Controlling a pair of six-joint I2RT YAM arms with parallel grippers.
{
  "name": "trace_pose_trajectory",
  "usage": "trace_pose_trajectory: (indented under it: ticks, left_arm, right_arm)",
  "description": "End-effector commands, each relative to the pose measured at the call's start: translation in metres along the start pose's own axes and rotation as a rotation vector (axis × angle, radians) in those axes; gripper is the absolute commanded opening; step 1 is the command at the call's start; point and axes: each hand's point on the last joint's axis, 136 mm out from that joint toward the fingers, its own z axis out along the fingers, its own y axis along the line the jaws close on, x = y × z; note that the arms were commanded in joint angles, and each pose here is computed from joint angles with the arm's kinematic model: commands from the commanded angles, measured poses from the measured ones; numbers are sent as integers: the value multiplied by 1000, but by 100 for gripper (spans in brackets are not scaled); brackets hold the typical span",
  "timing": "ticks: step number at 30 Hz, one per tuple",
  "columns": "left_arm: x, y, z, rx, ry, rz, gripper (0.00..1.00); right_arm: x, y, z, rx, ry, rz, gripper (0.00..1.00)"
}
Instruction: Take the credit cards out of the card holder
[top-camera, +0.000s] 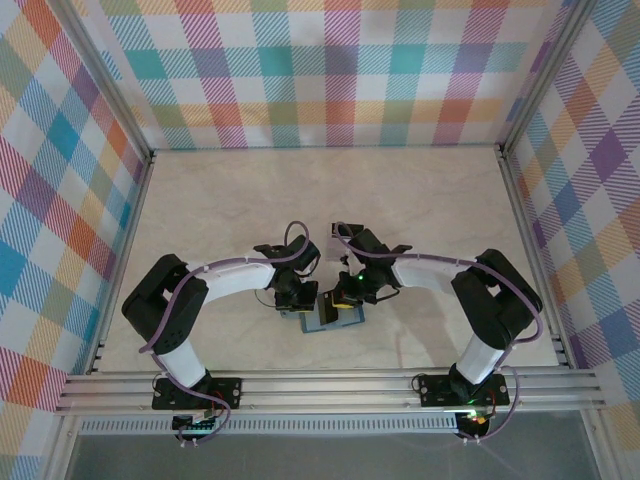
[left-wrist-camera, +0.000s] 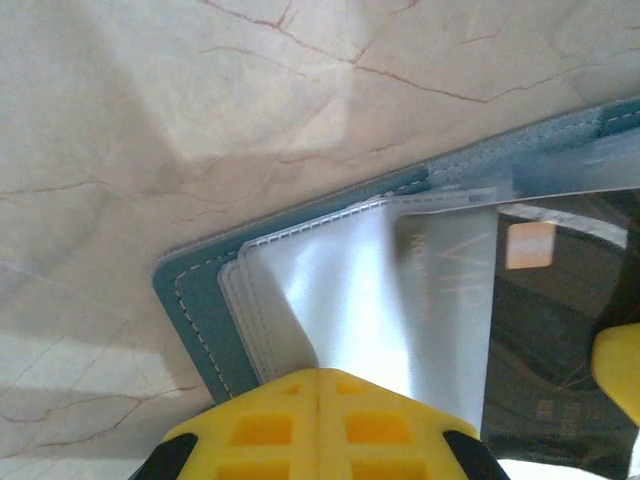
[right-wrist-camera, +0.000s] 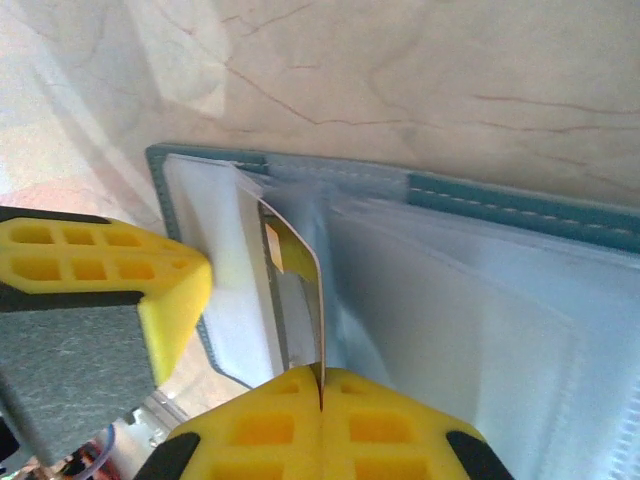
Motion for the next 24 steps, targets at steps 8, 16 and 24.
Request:
trace_pose_trajectory:
  ticks: [8,16,24]
  left_arm:
    - [8,54,-5,-219,28,-6,5]
    - [1,51,-14,-226,7,12,5]
    - [-9,38,-35,-167,-79,23,13]
  right_arm:
    - [2,-28,-26,218,-15,-14,5]
    - [-5,6,-44,105,-67,-56,4]
    - [-29,14,-72,201,-141,-253,0]
